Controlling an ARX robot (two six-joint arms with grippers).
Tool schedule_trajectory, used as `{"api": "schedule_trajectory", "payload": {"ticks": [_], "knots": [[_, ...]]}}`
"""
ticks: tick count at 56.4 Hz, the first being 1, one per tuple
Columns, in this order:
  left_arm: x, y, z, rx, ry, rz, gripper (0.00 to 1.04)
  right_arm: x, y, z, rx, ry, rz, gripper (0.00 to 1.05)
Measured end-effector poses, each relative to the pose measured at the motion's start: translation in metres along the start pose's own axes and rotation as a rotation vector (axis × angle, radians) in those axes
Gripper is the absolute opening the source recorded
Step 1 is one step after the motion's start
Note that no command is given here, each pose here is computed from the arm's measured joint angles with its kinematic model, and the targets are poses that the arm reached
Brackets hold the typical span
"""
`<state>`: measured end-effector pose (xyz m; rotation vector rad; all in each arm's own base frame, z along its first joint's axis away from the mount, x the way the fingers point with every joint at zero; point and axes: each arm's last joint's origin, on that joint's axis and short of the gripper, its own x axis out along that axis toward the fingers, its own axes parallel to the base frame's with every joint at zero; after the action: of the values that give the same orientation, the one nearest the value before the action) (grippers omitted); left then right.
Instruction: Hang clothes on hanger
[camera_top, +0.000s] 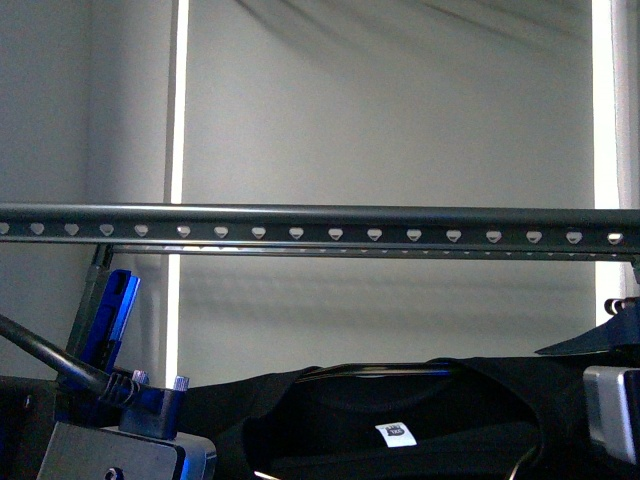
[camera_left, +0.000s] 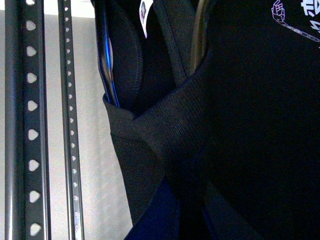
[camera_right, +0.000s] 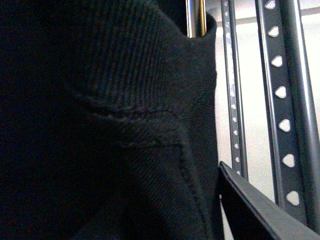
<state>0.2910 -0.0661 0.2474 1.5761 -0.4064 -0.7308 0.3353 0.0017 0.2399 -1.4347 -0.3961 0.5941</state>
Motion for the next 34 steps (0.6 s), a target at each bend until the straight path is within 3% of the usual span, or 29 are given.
{"api": "schedule_trajectory", "payload": {"ticks": [6,14,17,24,34], "knots": [[0.0,0.0,0.0,-0.002,0.002,0.0,0.05,0.007,-0.002,-0.002,0.005,0.017,0.004,0.23],[0.0,0.001,0.0,-0.02,-0.003,0.003,0.05,0.006,-0.002,-0.004,0.029,0.028,0.009,0.09],[0.0,0.003,0.0,-0.017,-0.004,0.009,0.17,0.005,-0.001,-0.006,0.069,0.027,0.018,0.05],[0.0,0.005,0.0,-0.002,-0.011,0.016,0.42,-0.006,0.006,-0.019,0.204,0.099,0.068,0.05],[0.0,0.005,0.0,-0.001,-0.011,0.017,0.78,-0.038,0.021,-0.041,0.508,0.236,0.245,0.04]]}}
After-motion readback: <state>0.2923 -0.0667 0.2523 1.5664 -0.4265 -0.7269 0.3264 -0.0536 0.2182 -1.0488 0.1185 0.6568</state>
